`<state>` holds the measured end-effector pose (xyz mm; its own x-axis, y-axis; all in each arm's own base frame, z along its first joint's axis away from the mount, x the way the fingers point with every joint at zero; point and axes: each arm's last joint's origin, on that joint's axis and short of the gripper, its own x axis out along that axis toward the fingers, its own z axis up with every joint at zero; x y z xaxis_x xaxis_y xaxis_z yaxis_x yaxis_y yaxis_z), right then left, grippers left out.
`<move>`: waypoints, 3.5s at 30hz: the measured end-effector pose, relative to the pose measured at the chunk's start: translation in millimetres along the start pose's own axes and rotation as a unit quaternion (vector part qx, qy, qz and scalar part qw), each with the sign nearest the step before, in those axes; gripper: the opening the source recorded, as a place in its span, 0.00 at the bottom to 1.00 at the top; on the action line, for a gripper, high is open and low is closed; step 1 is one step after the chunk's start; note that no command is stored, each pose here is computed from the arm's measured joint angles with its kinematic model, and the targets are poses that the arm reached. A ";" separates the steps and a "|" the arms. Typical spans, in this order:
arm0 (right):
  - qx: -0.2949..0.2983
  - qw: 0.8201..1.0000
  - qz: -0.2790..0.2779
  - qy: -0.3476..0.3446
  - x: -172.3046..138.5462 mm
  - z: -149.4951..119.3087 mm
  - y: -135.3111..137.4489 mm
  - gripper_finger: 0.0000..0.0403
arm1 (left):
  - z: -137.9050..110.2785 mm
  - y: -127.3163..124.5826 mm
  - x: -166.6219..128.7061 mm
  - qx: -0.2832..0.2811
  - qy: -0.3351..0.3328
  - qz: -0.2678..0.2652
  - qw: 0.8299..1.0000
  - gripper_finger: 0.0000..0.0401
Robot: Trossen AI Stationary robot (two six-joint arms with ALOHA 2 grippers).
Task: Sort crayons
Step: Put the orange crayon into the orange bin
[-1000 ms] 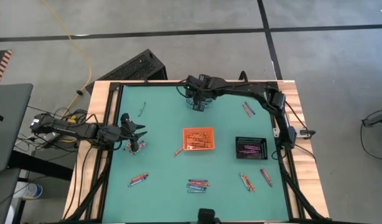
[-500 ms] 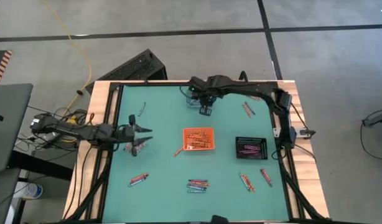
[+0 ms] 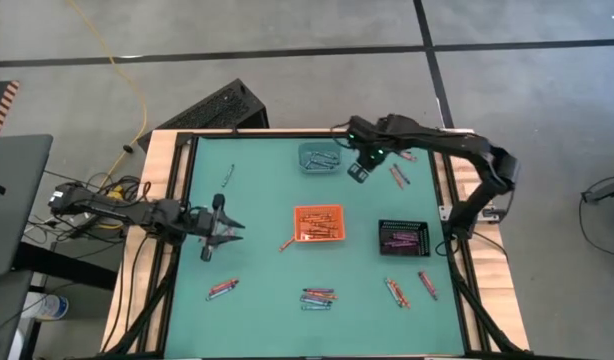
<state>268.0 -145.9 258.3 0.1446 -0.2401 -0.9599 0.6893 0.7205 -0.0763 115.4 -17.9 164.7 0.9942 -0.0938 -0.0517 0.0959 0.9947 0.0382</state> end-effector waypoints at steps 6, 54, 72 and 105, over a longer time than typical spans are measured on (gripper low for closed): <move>0.078 0.996 -0.011 0.035 49.7 -41.9 -27.0 0.23 | -5.3 1.1 -0.2 -0.002 0.028 0.020 0.999 0.32; 0.159 0.985 -0.047 0.050 111.1 -85.7 -77.2 0.23 | -20.1 0.7 -2.1 0.006 0.104 0.017 0.994 0.32; 0.080 0.996 0.039 0.005 88.4 -56.4 -32.4 0.01 | -20.2 0.7 -2.1 0.006 0.104 0.017 0.994 0.32; -0.315 0.924 0.083 -0.202 27.1 -57.3 225.5 0.05 | -21.2 0.6 -1.4 0.007 0.110 0.017 0.994 0.32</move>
<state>386.7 47.3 199.5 0.5511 -0.2246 -0.8036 0.1035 0.9741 -0.2012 113.0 -16.2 143.7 0.9628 -0.0467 -0.2662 0.0642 0.9963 0.0573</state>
